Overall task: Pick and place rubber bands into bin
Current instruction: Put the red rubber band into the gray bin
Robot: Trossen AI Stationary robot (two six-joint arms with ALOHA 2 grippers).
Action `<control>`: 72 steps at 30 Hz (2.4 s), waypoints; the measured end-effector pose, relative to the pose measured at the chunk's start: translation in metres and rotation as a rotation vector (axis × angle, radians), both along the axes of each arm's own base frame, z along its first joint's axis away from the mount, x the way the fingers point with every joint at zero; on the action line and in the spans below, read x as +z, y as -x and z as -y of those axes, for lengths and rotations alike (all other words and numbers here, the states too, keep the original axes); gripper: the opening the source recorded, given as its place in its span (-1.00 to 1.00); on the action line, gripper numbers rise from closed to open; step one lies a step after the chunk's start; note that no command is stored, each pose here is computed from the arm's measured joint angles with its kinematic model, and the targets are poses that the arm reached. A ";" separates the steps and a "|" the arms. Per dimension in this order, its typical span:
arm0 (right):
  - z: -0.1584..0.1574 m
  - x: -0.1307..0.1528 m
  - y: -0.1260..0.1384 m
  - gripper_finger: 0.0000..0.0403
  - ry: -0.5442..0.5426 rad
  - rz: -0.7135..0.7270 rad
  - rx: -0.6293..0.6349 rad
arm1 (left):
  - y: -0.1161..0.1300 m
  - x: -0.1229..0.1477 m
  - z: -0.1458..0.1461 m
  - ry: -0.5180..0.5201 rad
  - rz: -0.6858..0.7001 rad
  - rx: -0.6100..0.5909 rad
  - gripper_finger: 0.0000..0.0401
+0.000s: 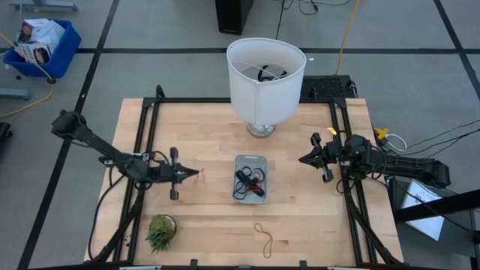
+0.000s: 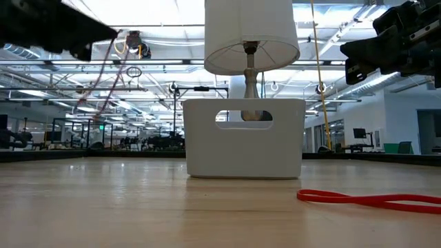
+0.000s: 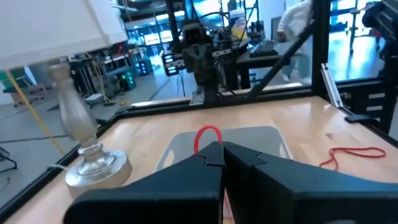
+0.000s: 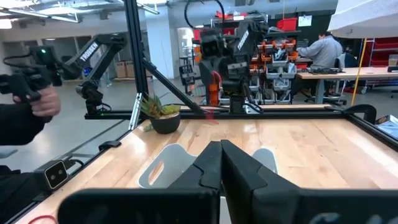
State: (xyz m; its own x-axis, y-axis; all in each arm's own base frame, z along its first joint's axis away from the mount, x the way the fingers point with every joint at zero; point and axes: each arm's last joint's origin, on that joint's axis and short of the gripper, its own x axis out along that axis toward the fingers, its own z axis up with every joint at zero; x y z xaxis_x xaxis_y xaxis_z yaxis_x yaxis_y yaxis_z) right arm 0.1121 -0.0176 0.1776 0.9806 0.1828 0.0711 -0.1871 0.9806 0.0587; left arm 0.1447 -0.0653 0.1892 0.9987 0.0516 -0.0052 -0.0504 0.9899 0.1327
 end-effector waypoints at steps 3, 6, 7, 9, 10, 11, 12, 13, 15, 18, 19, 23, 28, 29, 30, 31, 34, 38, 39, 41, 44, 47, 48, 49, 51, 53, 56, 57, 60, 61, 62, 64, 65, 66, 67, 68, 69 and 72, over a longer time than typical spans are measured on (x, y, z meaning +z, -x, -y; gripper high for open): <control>0.000 0.000 0.000 -1.00 0.000 0.000 0.000 | 0.005 -0.012 -0.005 0.013 0.028 0.010 -1.00; 0.000 0.000 0.000 -1.00 0.001 0.001 -0.001 | 0.009 -0.019 -0.010 0.033 0.044 0.032 -1.00; 0.000 0.000 0.000 -1.00 0.001 0.000 -0.001 | 0.009 -0.020 -0.012 0.040 0.046 0.039 -1.00; 0.000 0.000 0.000 -1.00 0.002 0.001 -0.001 | 0.008 -0.019 -0.014 0.068 0.055 0.057 -1.00; 0.000 0.000 0.000 -1.00 0.003 0.001 -0.001 | 0.006 -0.017 -0.015 0.087 0.061 0.066 -1.00; 0.000 0.000 0.000 -1.00 0.003 0.001 -0.001 | 0.005 -0.015 -0.016 0.102 0.068 0.071 -1.00; 0.000 0.000 0.000 -1.00 0.003 0.001 -0.001 | 0.003 -0.012 -0.017 0.113 0.074 0.067 -1.00; 0.000 0.000 0.000 -1.00 0.003 0.001 -0.002 | 0.000 -0.008 -0.017 0.120 0.077 0.060 -1.00; 0.000 0.000 0.000 -1.00 0.003 0.001 -0.002 | -0.006 0.002 -0.018 0.119 0.066 0.049 -1.00; 0.000 0.000 0.000 -1.00 0.003 0.001 -0.002 | -0.018 0.020 -0.018 0.106 0.034 0.041 -1.00; 0.000 0.000 0.000 -1.00 0.003 0.001 -0.002 | -0.024 0.026 -0.017 0.101 0.022 0.031 -1.00; 0.000 0.000 0.000 -1.00 0.003 0.001 -0.003 | -0.050 0.044 -0.017 0.081 -0.051 -0.020 -1.00; 0.000 0.000 0.000 -1.00 -0.004 0.000 -0.002 | -0.095 0.055 -0.015 0.048 -0.118 -0.080 -1.00; 0.000 0.000 0.000 -1.00 -0.007 0.000 -0.003 | -0.104 0.057 -0.014 0.039 -0.126 -0.100 -1.00; 0.000 0.000 0.000 -1.00 -0.007 -0.001 -0.002 | -0.115 0.058 -0.014 0.031 -0.135 -0.119 -1.00; 0.000 0.000 0.000 -1.00 -0.007 -0.001 -0.002 | -0.124 0.059 -0.014 0.025 -0.146 -0.138 -1.00; 0.000 0.000 0.000 -1.00 -0.007 -0.001 -0.002 | -0.153 0.055 -0.020 0.024 -0.199 -0.165 -1.00; 0.000 0.000 0.000 -1.00 -0.007 -0.001 -0.002 | -0.184 0.040 -0.033 0.034 -0.298 -0.161 -1.00; 0.000 0.000 0.000 -1.00 -0.007 -0.001 -0.002 | -0.190 0.035 -0.036 0.031 -0.319 -0.157 -1.00; 0.000 0.000 0.000 -1.00 -0.007 -0.001 -0.002 | -0.198 0.024 -0.041 0.036 -0.355 -0.158 -1.00; 0.000 0.000 0.000 -1.00 -0.007 0.000 -0.003 | -0.208 0.013 -0.050 0.072 -0.408 -0.160 -1.00; 0.000 0.000 0.000 -1.00 -0.001 0.001 -0.003 | -0.211 0.001 -0.056 0.094 -0.482 -0.138 -1.00; 0.000 0.000 0.000 -1.00 0.000 0.001 -0.003 | -0.212 -0.001 -0.057 0.095 -0.498 -0.134 -1.00; 0.000 0.000 0.000 -1.00 0.000 0.001 -0.003 | -0.212 -0.003 -0.059 0.096 -0.508 -0.129 -0.99; 0.000 0.000 0.000 -1.00 0.000 0.001 -0.003 | -0.212 -0.003 -0.060 0.101 -0.509 -0.124 -0.96; 0.000 0.000 0.000 -1.00 0.000 0.003 -0.003 | -0.212 -0.002 -0.061 0.111 -0.509 -0.119 -0.89; 0.000 0.001 0.000 -1.00 0.003 0.013 -0.003 | -0.212 -0.001 -0.061 0.115 -0.499 -0.115 -0.74; 0.000 0.001 0.000 -1.00 0.003 0.013 -0.003 | -0.212 0.000 -0.061 0.121 -0.492 -0.114 -0.69; 0.000 0.001 0.000 -1.00 0.003 0.013 -0.003 | -0.209 0.007 -0.060 0.137 -0.487 -0.130 -0.48; 0.000 0.001 0.000 -1.00 0.002 0.012 -0.003 | -0.209 0.009 -0.060 0.140 -0.479 -0.131 -0.41; 0.000 0.001 0.000 -1.00 -0.002 0.009 -0.003 | -0.207 0.011 -0.060 0.144 -0.487 -0.131 -0.33; 0.000 0.001 0.000 -1.00 -0.008 0.007 -0.002 | -0.202 0.015 -0.060 0.142 -0.505 -0.132 -0.18; 0.000 0.001 0.000 -1.00 -0.009 0.006 -0.003 | -0.201 0.019 -0.059 0.124 -0.488 -0.139 -0.12; 0.000 0.001 0.000 -1.00 -0.009 0.005 -0.002 | -0.198 0.025 -0.057 0.103 -0.488 -0.138 -0.07; 0.000 0.001 0.000 -1.00 -0.009 0.005 -0.003 | -0.192 0.031 -0.055 0.078 -0.498 -0.128 -0.05; 0.000 0.001 0.000 -1.00 -0.011 0.003 -0.002 | -0.188 0.037 -0.051 0.042 -0.496 -0.124 -0.04; 0.000 0.000 0.000 -1.00 -0.016 -0.001 -0.002 | -0.184 0.043 -0.047 -0.007 -0.491 -0.122 -0.06; 0.000 0.001 0.000 -1.00 -0.016 0.006 -0.002 | -0.164 0.056 -0.035 -0.143 -0.493 -0.077 -0.27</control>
